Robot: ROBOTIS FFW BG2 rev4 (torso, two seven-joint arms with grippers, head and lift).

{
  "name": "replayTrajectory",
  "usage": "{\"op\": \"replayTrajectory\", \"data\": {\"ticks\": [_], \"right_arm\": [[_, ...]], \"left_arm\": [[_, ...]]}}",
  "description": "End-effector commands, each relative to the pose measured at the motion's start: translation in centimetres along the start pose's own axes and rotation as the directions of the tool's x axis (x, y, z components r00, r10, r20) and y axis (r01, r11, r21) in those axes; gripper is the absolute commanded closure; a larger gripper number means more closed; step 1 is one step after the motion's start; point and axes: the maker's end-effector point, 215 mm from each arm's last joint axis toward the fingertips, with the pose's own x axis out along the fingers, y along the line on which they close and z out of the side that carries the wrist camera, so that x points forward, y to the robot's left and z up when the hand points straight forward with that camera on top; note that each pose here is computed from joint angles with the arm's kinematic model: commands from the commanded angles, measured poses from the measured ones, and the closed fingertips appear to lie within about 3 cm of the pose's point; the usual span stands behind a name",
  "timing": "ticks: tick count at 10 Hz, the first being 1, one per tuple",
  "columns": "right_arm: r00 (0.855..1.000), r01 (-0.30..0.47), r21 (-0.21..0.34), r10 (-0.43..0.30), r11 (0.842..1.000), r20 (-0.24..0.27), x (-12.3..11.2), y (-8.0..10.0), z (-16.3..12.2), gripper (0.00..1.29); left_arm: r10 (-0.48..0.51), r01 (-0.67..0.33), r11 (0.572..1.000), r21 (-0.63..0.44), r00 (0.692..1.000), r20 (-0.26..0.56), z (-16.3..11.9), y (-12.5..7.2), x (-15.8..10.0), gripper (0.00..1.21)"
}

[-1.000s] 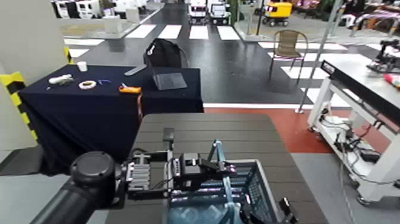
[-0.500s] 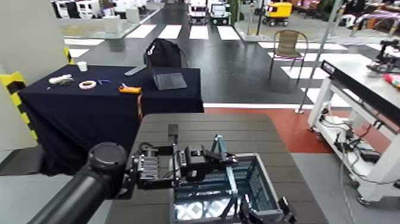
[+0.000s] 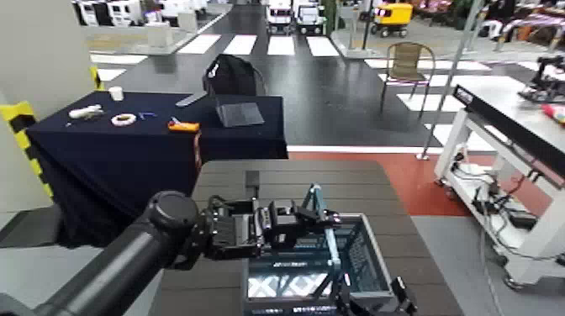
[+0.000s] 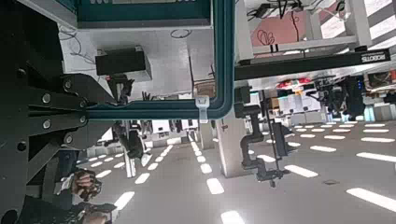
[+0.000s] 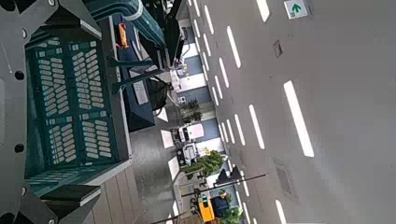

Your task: Place the crate on the table.

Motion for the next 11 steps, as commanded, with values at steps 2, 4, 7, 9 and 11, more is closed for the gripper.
{"op": "replayTrajectory", "data": {"ticks": [2, 4, 7, 9, 11], "right_arm": [[1.0, -0.003, 0.002, 0.003, 1.0, 0.0, 0.0, 0.2, 0.0, 0.14], [1.0, -0.005, 0.004, 0.005, 1.0, 0.0, 0.1, 0.3, 0.0, 0.14], [1.0, -0.007, 0.005, 0.007, 1.0, 0.001, 0.1, 0.4, 0.0, 0.14], [1.0, -0.006, 0.007, 0.006, 1.0, 0.002, 0.1, 0.4, 0.0, 0.14], [1.0, -0.006, 0.008, 0.006, 1.0, 0.003, 0.1, 0.4, 0.0, 0.14]], "left_arm": [[-0.037, 0.037, 0.999, 0.036, 0.999, 0.009, 0.7, -0.1, 0.8, 1.2], [-0.068, 0.066, 0.996, 0.056, 0.997, 0.022, 1.1, -0.6, 1.2, 1.2], [-0.08, 0.078, 0.995, 0.066, 0.996, 0.035, 1.4, -0.6, 1.2, 1.2], [-0.096, 0.093, 0.994, 0.064, 0.994, 0.043, 1.4, -0.3, 1.3, 1.19], [-0.106, 0.103, 0.993, 0.063, 0.994, 0.042, 1.0, 0.3, 1.3, 1.19]]}}
